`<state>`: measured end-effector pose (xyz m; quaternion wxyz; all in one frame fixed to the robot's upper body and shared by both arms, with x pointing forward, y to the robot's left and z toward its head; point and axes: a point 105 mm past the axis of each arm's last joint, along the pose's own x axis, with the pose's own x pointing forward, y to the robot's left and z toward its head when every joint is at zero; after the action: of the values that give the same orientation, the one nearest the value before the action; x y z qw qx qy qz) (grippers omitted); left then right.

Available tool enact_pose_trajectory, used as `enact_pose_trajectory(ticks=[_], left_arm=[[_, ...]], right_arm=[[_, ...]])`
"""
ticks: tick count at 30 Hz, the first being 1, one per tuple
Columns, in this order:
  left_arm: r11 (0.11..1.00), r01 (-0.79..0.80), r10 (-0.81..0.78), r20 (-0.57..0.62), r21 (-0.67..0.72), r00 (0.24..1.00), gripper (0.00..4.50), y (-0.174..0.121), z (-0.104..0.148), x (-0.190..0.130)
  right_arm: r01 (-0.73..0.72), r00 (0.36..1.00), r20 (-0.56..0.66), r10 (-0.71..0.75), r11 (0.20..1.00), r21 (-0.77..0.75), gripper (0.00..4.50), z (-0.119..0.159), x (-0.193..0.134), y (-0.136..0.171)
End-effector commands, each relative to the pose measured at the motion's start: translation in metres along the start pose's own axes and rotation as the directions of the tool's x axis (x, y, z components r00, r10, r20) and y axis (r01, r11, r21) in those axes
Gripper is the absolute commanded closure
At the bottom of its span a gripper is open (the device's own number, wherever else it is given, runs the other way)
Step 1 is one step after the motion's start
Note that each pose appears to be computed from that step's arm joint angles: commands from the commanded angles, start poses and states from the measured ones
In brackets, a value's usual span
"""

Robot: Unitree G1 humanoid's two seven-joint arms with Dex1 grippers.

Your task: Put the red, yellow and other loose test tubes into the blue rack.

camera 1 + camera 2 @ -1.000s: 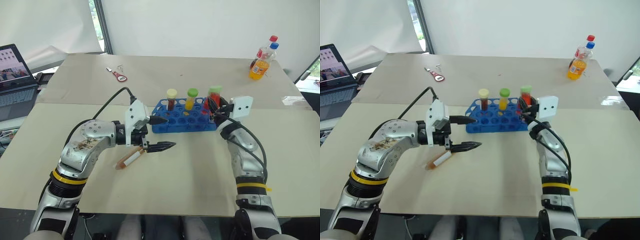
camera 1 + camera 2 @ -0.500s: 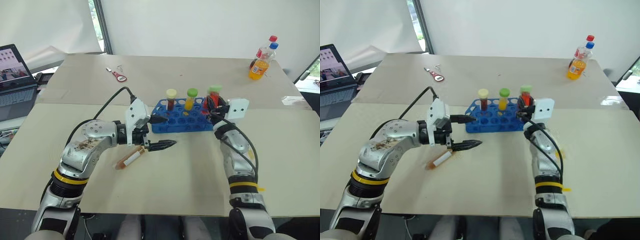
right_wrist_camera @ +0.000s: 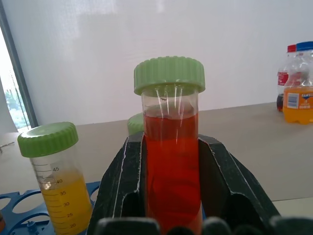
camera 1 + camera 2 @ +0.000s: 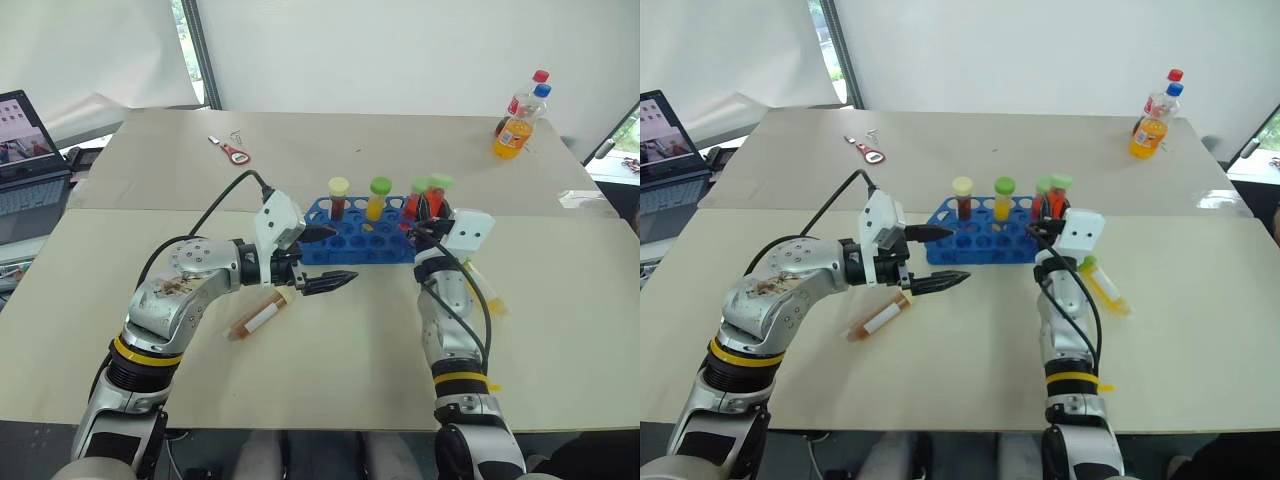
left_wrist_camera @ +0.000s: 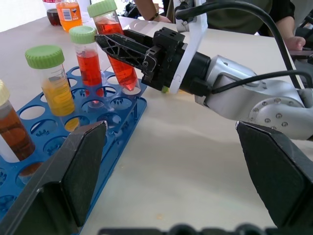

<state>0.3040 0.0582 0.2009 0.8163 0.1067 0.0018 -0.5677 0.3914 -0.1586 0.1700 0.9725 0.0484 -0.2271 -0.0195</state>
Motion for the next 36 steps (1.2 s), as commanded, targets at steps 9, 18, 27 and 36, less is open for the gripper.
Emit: enact_pose_trajectory(ticks=[9,18,27,36], left_arm=[[0.999,-0.002,-0.001,0.053,0.049,0.999,0.00,-0.003,0.020,0.001],[0.998,-0.012,0.009,0.051,0.054,0.999,0.00,-0.001,0.020,0.002],[0.998,-0.025,0.021,0.057,0.055,0.998,0.00,0.001,0.017,0.002],[0.997,-0.039,0.036,0.049,0.061,0.998,0.00,0.007,0.013,-0.004]], right_arm=[[0.019,1.000,-0.009,-0.019,0.999,-0.044,3.48,-0.015,-0.010,0.007],[0.013,1.000,0.001,-0.013,0.999,-0.031,1.08,-0.015,-0.014,0.010],[-0.162,0.984,-0.076,0.163,0.987,0.014,0.02,0.003,-0.031,0.019],[-0.279,0.948,-0.206,0.243,0.946,-0.164,0.02,0.059,-0.050,-0.025]])
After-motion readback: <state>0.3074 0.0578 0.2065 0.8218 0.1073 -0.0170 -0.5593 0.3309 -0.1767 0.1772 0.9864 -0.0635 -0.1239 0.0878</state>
